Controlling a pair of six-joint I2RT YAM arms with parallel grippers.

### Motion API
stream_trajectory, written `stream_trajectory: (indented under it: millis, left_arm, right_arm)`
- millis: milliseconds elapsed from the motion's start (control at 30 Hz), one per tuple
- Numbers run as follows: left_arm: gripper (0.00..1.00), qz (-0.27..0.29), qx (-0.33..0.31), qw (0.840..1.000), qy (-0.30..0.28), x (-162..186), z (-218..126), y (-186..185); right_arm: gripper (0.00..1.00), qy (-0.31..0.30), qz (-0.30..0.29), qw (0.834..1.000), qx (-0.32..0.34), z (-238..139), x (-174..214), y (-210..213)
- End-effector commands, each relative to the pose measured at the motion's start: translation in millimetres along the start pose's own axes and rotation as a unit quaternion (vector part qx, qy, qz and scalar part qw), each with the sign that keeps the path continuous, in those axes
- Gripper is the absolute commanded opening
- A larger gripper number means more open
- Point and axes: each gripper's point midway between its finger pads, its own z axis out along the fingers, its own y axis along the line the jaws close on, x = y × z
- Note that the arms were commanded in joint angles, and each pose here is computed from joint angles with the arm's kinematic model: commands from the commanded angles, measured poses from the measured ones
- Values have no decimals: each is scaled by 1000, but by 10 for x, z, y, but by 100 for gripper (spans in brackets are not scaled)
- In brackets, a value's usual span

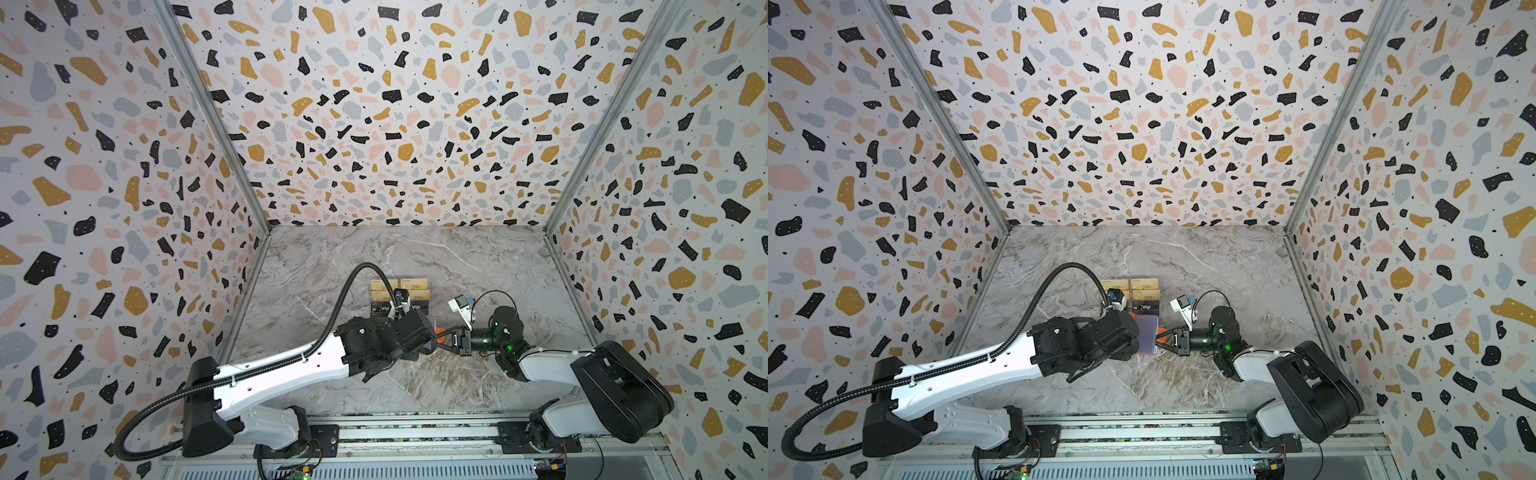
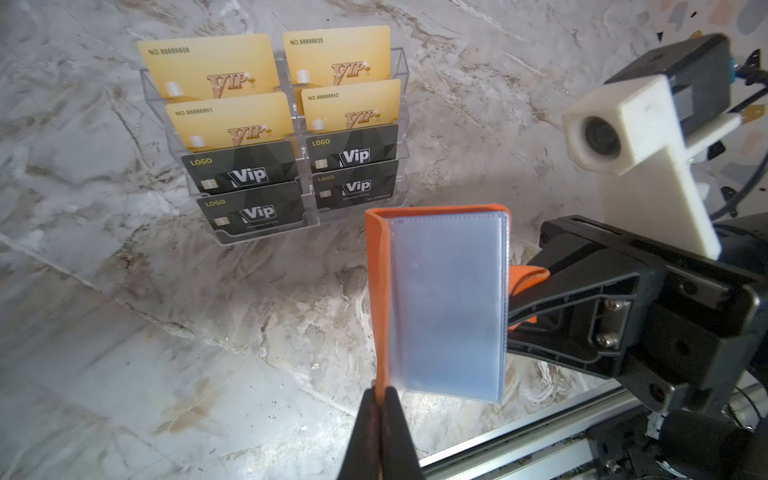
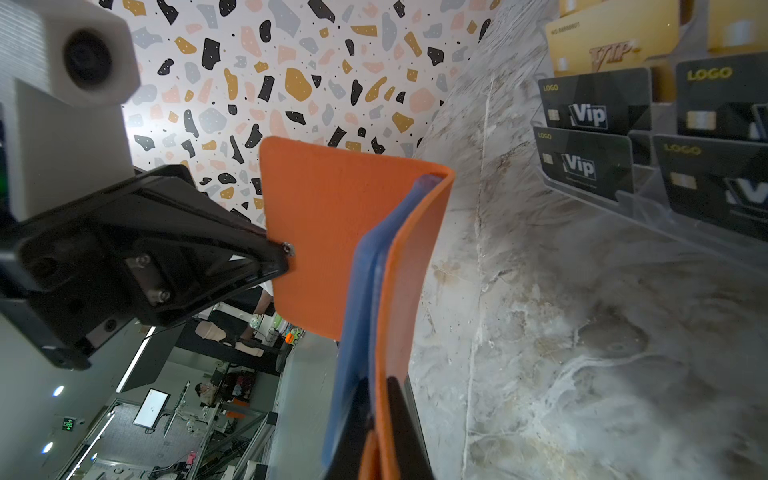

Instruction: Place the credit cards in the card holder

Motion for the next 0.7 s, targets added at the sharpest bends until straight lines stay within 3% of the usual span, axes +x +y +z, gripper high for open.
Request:
stream_trajectory:
  millis: [0,233,667]
  left_arm:
    - [0,-20,69,997,8,20,37,-112]
    - [0,-54,121,991,22,160,159,22]
    - [0,-95,138,983,74,491,587,303]
  right_arm:
    - [0,5,-8,1000,-4,-10,31,0]
    - [0,15,11,1000,15,-18,164,-162]
    - [10,59,58,988,128,-51,470,-777]
